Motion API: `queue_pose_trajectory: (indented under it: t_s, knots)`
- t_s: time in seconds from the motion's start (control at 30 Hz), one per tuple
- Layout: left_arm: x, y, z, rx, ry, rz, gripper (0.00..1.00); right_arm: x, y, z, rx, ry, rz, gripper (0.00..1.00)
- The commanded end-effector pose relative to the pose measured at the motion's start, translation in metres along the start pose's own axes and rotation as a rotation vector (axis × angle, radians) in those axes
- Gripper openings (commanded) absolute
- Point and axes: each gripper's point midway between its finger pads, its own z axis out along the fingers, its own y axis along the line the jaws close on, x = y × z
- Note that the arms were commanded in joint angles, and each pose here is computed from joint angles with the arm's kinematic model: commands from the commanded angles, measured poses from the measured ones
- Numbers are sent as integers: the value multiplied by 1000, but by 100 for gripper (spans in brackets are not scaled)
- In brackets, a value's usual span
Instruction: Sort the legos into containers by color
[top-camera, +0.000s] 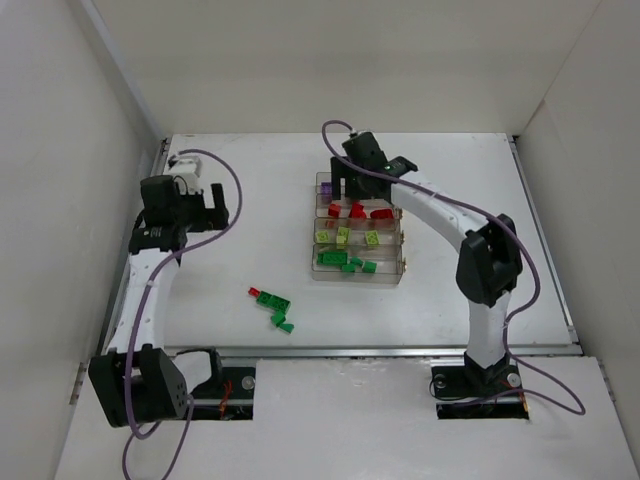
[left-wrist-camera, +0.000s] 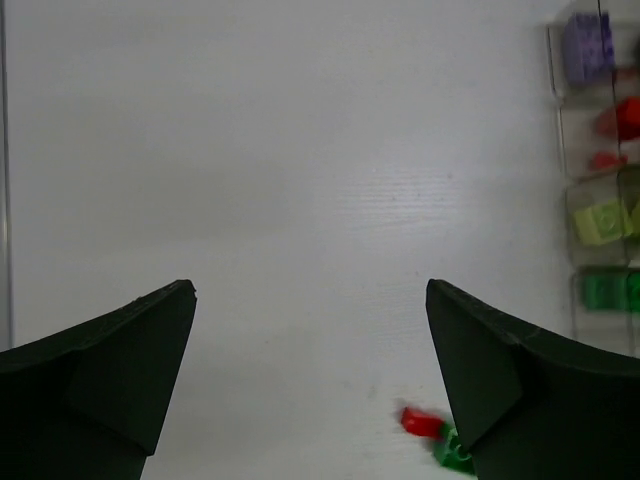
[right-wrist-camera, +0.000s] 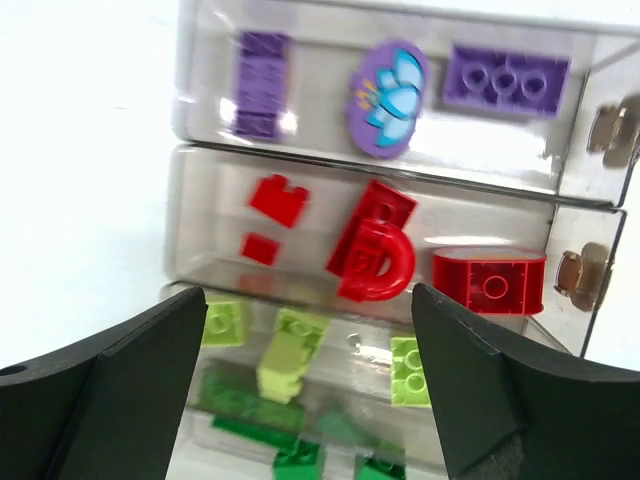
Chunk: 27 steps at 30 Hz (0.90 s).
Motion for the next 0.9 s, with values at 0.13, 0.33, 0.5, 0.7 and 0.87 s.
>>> queue_pose_trajectory:
  t_s: [0.13, 0.33, 0.5, 0.7, 0.87]
  knots:
    - [52, -38, -27, 335, 56, 1057, 95, -56, 33, -96, -146, -240, -63, 89]
    - [133, -36, -47, 584, 27, 1705, 94, -19, 27, -136, -233, -221, -56, 89]
    - [172, -41, -49, 777, 42, 1838, 94, 10, 16, -154, -258, -212, -25, 89]
    - [199, -45, -58, 1032, 135, 1818, 91, 20, 4, -175, -263, -247, -2, 89]
    - [213, -50, -50, 1135, 194, 1799, 89, 25, 0, -177, -267, -251, 11, 89]
